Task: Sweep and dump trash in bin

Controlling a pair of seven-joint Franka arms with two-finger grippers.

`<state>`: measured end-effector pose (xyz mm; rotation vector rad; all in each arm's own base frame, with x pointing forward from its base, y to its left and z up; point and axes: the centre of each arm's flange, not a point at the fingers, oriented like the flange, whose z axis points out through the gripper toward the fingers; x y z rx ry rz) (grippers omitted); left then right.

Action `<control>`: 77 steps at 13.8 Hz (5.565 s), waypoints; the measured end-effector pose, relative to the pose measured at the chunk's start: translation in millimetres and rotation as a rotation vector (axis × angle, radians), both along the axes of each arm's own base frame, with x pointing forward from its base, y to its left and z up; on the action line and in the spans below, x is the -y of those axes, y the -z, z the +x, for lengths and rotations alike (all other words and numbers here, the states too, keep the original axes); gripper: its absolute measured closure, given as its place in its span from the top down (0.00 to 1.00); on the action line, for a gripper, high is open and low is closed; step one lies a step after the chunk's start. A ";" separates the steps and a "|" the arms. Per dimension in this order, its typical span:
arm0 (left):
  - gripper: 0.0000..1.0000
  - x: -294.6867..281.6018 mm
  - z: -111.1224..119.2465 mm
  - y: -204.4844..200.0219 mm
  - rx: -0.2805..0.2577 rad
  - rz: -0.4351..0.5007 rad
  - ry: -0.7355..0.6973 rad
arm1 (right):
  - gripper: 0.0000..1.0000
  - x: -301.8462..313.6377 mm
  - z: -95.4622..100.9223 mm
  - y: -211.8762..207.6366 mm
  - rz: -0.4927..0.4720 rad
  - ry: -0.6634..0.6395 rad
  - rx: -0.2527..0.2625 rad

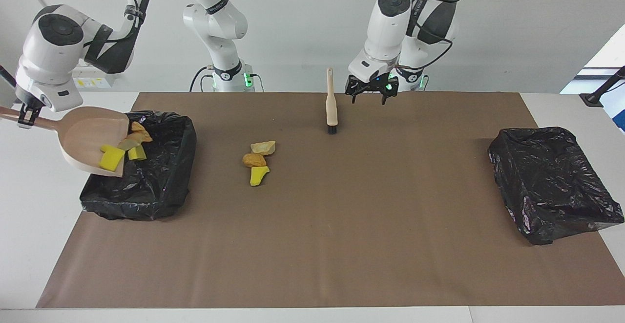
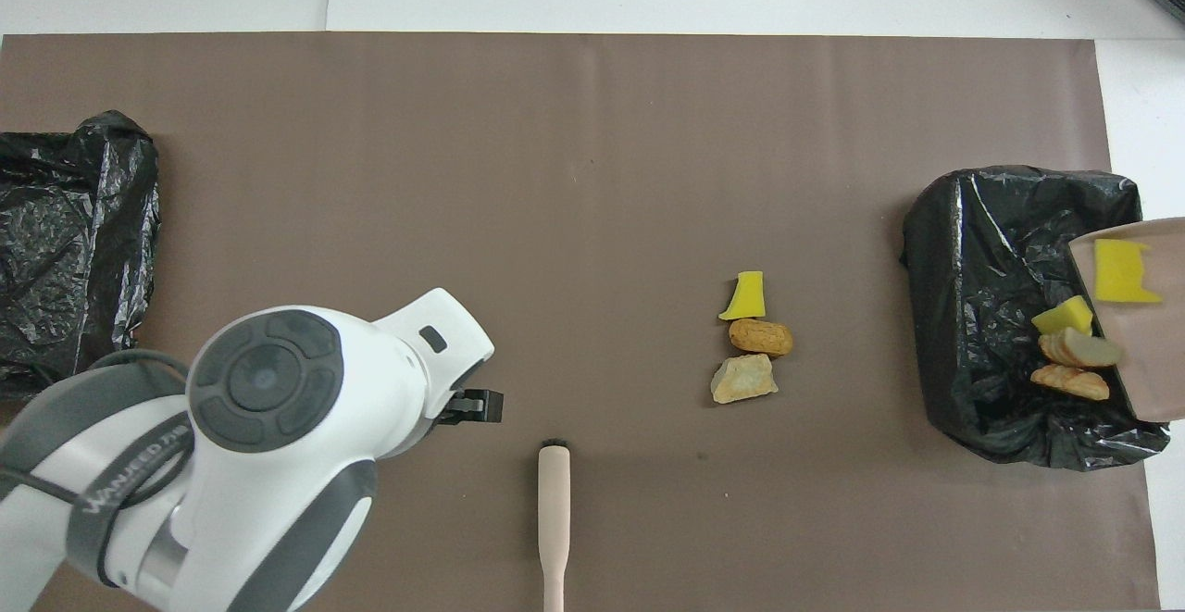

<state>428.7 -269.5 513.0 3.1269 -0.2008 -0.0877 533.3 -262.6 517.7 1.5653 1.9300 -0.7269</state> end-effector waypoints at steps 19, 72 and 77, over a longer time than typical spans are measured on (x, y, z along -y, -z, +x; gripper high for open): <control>1.00 -152.3 78.8 -175.6 -0.012 -0.003 -0.003 | 0.33 -11.8 -46.0 -78.5 -0.078 -0.011 -0.102; 1.00 -213.9 87.1 -176.7 0.005 -0.017 0.052 | 0.33 -693.0 32.1 179.7 0.571 1.819 0.566; 1.00 -213.9 87.1 -176.8 0.006 -0.017 0.057 | 0.33 -693.4 26.3 180.4 0.543 1.767 0.557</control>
